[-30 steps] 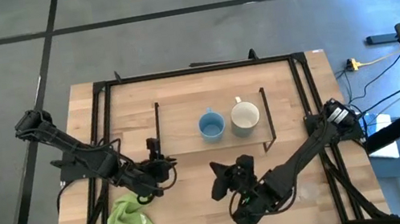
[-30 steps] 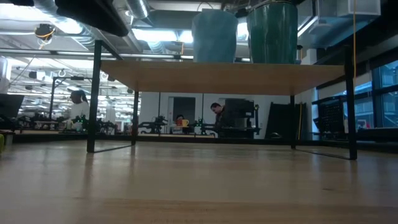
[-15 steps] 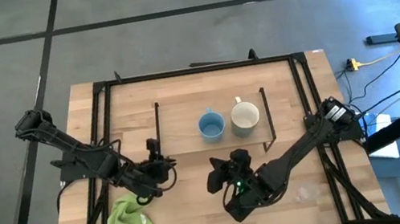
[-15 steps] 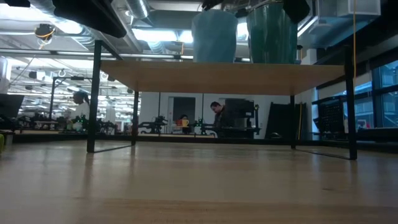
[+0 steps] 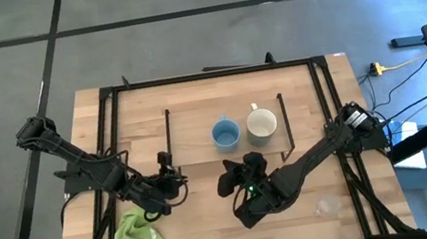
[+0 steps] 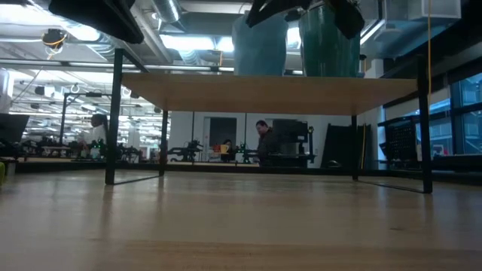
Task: Stack small to large cups/mugs on shelf
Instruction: Put the blue mug on the shelf
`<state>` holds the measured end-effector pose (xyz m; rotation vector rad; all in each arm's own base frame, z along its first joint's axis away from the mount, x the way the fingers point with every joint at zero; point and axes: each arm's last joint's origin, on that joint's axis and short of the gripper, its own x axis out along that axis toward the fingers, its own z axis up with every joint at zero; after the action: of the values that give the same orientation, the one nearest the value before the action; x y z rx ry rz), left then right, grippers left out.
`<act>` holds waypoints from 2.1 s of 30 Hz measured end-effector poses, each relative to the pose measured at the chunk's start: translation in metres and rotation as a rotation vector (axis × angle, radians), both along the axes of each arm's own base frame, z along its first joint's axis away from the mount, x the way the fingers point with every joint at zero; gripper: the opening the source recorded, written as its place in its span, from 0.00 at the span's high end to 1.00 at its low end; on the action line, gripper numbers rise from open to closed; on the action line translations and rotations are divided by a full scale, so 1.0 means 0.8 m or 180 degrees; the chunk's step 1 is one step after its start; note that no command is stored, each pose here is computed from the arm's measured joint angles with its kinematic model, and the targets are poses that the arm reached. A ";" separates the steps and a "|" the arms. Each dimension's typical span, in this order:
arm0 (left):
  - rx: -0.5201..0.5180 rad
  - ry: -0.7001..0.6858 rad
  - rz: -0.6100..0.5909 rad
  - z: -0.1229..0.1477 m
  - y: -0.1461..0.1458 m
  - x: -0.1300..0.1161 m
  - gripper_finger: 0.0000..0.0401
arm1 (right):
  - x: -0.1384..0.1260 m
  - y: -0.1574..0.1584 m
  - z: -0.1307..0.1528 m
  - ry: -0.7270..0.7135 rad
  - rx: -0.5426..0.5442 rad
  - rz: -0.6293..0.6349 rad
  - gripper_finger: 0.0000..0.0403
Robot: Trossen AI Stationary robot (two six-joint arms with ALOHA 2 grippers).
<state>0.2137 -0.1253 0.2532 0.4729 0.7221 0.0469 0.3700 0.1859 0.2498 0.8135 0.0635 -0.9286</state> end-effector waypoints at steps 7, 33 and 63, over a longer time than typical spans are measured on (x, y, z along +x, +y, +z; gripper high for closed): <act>0.0000 0.0000 0.0000 0.000 0.000 0.000 0.90 | 0.000 -0.003 0.000 0.0022 -0.0024 -0.0022 1.00; -0.0083 -0.0023 -0.0066 0.000 -0.011 -0.007 0.90 | 0.009 -0.020 0.001 -0.0047 -0.0056 -0.0167 1.00; -0.0137 -0.0035 -0.0075 0.000 -0.015 -0.010 0.90 | 0.015 -0.033 0.001 -0.0025 -0.0049 -0.0243 1.00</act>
<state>0.2061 -0.1377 0.2533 0.4397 0.7052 0.0119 0.3817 0.1596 0.2507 0.8098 0.0185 -0.9967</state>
